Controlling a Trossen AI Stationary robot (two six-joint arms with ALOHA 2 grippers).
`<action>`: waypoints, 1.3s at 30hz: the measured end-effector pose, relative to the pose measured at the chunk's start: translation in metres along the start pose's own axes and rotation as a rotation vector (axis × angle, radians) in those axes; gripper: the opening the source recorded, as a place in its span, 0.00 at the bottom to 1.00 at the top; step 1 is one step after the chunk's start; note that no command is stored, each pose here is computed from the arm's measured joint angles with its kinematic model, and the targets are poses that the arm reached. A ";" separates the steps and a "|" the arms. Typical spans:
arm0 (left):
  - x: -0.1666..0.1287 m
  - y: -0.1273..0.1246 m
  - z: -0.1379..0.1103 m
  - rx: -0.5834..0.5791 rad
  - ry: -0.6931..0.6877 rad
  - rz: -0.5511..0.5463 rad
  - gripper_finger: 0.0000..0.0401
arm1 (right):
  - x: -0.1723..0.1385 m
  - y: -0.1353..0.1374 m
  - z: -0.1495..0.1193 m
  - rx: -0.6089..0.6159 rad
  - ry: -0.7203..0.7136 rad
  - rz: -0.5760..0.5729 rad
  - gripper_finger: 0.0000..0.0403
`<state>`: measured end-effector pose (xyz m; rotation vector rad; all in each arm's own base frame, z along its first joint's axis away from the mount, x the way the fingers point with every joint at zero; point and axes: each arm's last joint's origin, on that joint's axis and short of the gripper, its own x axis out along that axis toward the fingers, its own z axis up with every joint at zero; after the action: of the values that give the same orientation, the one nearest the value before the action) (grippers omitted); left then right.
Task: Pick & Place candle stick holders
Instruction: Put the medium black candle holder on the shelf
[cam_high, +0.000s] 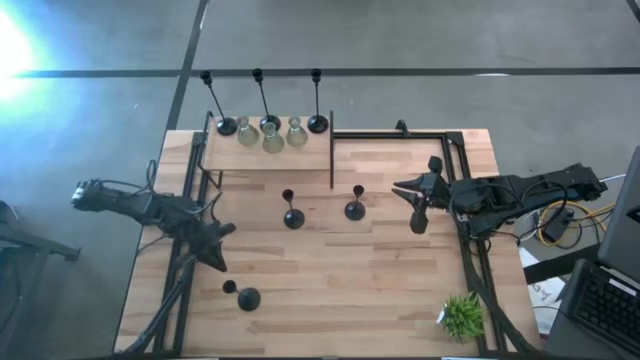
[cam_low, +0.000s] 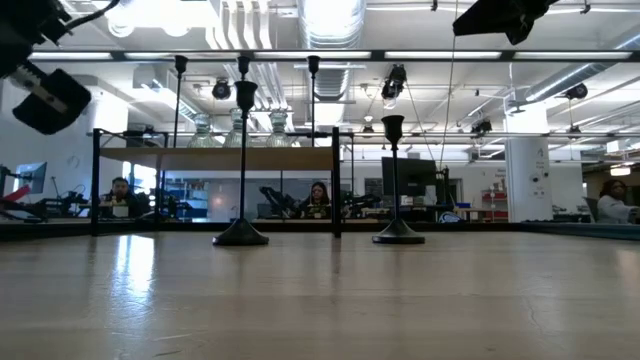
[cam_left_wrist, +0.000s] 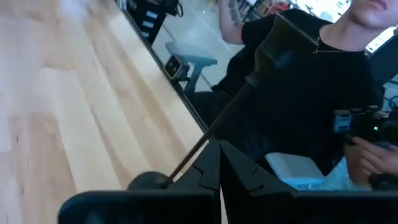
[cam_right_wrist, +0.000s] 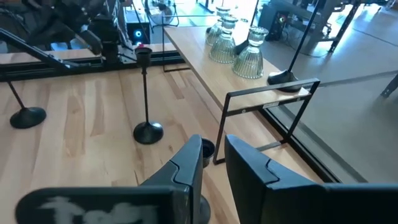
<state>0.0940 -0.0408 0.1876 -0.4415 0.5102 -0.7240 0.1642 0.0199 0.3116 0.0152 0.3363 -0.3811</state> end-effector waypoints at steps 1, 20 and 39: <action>0.003 0.002 -0.004 0.010 0.000 0.003 0.00 | 0.000 0.000 0.000 0.001 0.000 0.000 0.16; 0.026 -0.011 -0.024 0.212 -0.220 -0.040 0.10 | -0.001 0.000 0.003 0.019 -0.011 0.005 0.22; 0.032 -0.008 -0.026 0.176 -0.197 -0.007 0.38 | -0.001 0.000 0.002 0.058 0.004 0.027 0.30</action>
<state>0.0955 -0.0740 0.1619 -0.3456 0.2573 -0.7174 0.1635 0.0204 0.3135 0.0770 0.3289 -0.3642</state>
